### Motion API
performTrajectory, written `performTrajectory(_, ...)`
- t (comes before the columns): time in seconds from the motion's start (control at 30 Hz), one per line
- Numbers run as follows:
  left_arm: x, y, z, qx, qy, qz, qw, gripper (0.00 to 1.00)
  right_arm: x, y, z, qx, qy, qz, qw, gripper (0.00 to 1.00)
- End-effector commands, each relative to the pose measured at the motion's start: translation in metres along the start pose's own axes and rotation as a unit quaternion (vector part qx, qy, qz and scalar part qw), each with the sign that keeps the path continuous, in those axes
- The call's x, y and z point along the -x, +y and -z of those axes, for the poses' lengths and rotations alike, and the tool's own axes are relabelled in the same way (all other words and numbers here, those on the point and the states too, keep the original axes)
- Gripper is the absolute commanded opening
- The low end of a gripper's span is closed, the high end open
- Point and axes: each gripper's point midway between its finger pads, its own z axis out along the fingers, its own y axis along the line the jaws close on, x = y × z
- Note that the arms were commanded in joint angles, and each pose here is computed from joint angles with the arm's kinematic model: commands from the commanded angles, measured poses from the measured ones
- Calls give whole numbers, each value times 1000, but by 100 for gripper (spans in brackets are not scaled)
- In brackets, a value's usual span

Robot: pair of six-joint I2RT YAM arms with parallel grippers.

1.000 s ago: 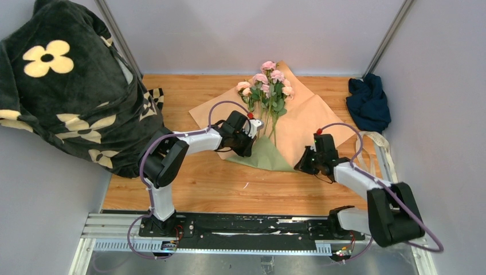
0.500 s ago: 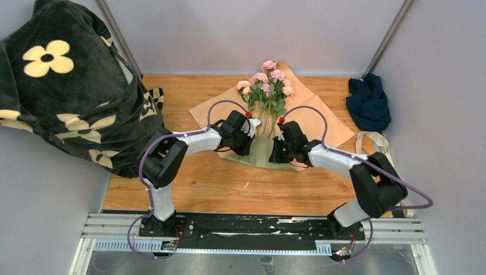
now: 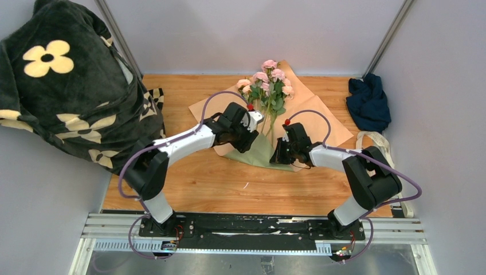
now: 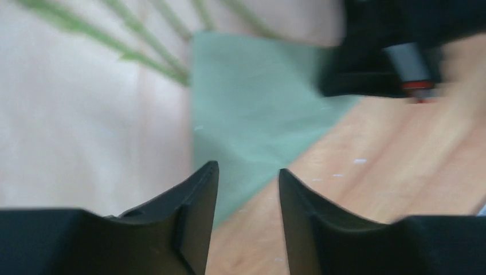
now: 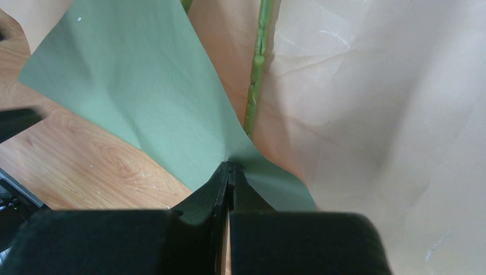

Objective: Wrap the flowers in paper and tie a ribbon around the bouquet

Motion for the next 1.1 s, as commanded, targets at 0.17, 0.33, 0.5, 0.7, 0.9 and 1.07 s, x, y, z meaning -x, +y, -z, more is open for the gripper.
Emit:
performTrajectory(0.17, -42, -53, -29, -101, 57, -38, 993, 9, -59, -47, -3, -81, 87, -35, 992, 0)
performTrajectory(0.33, -65, -24, -53, -81, 95, 12, 992, 8, -63, -50, -3, -84, 90, -38, 992, 0)
performTrajectory(0.5, -100, 7, -41, -64, 134, 41, 988, 8, -66, -54, -1, -92, 96, -33, 991, 0)
performTrajectory(0.7, -135, 5, -6, -89, 167, 56, 980, 9, -66, -57, 1, -99, 97, -28, 990, 0)
performTrajectory(0.9, -139, 55, 17, -26, 167, 71, 983, 10, -65, -58, 2, -101, 104, -20, 989, 0)
performTrajectory(1.07, -88, 44, 28, -44, 104, 28, 993, 14, -63, -54, 2, -98, 104, -20, 990, 0)
